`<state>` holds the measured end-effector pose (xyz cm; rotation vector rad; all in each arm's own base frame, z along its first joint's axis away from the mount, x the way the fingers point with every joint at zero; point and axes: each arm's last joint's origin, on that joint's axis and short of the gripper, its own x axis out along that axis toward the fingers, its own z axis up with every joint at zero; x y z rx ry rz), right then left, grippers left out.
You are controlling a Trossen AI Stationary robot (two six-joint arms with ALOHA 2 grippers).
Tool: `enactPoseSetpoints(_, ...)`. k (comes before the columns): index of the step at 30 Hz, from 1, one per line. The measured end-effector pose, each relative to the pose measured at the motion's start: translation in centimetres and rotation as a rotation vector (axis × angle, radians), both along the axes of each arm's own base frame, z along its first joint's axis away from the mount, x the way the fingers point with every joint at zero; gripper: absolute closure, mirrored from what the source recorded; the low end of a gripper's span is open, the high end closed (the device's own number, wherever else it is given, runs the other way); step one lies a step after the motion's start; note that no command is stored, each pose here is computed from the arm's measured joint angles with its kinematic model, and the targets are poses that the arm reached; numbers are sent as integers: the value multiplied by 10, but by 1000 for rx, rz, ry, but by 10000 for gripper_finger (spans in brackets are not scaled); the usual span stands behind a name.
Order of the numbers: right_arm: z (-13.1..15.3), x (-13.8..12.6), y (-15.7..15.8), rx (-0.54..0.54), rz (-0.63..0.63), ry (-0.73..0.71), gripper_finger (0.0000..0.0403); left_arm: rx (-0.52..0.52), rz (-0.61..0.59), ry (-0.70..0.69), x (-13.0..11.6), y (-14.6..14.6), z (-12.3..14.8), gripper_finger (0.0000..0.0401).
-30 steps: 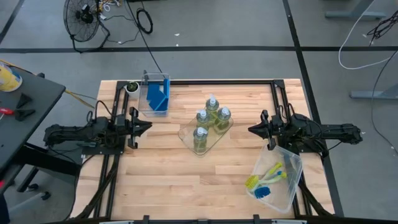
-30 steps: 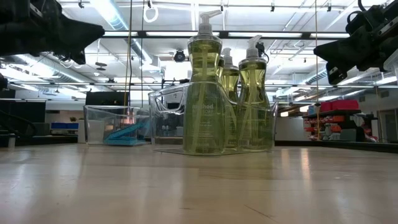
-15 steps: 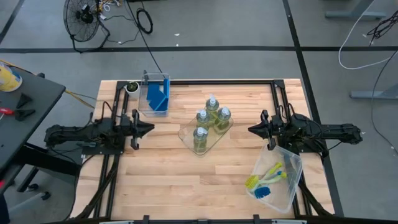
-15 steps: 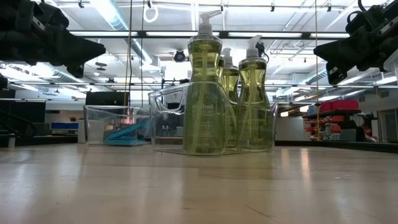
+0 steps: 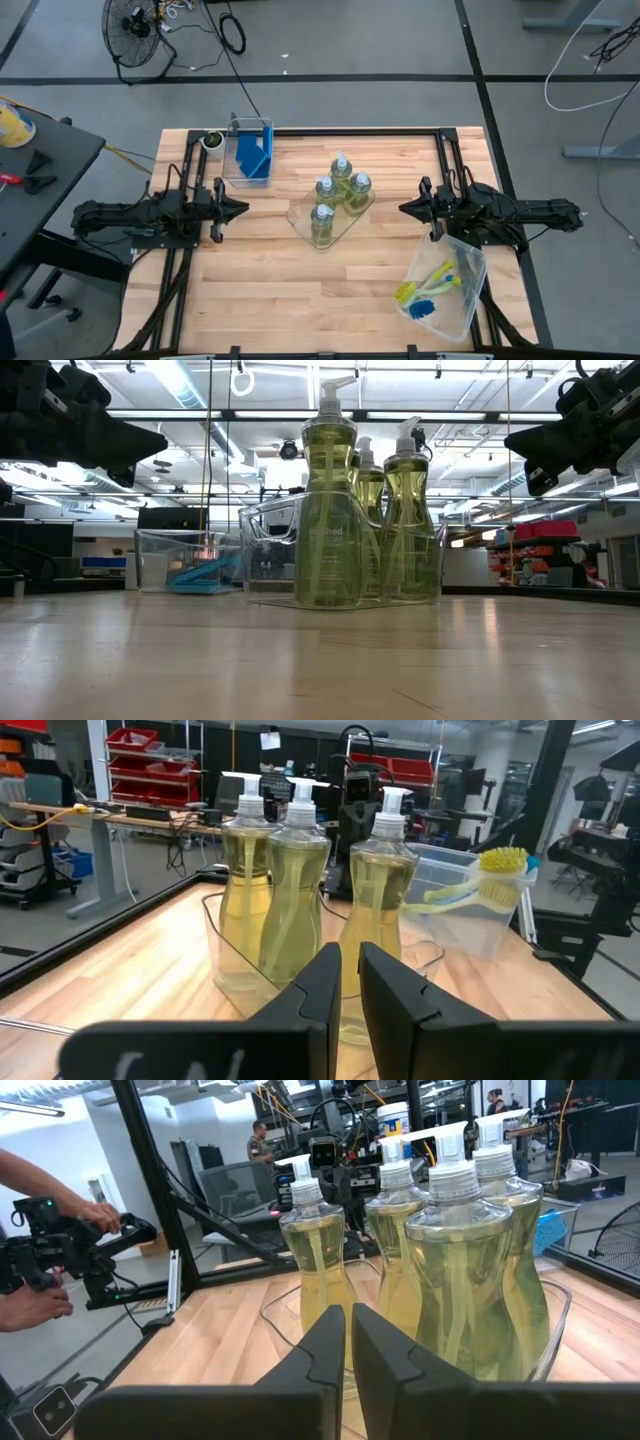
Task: Pick & Place Kitchen Sink Supplies
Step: Return to Home Position
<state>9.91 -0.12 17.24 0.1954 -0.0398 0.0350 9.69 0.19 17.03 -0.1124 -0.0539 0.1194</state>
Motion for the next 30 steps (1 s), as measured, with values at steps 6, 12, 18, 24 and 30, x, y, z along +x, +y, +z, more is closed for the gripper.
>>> enactPoseSetpoints(6, 0, 0, 0, 0, 0, 0, 376, -1, 0, -11, 0, 0, 1, 355)
enactPoseSetpoints(12, 0, 0, 0, 0, 0, -1, 376, -1, 0, -18, 0, 0, 1, 355)
enactPoseSetpoints(18, 0, 0, 0, 0, 0, 0, 376, -2, 0, -25, 0, 0, 2, 355)
enactPoseSetpoints(24, 0, 0, 0, 0, 0, 0, 376, -3, -1, -26, 0, 0, 2, 355)
enactPoseSetpoints(30, 0, 0, 0, 0, 0, 0, 376, -4, -1, -25, 0, 0, 2, 355)
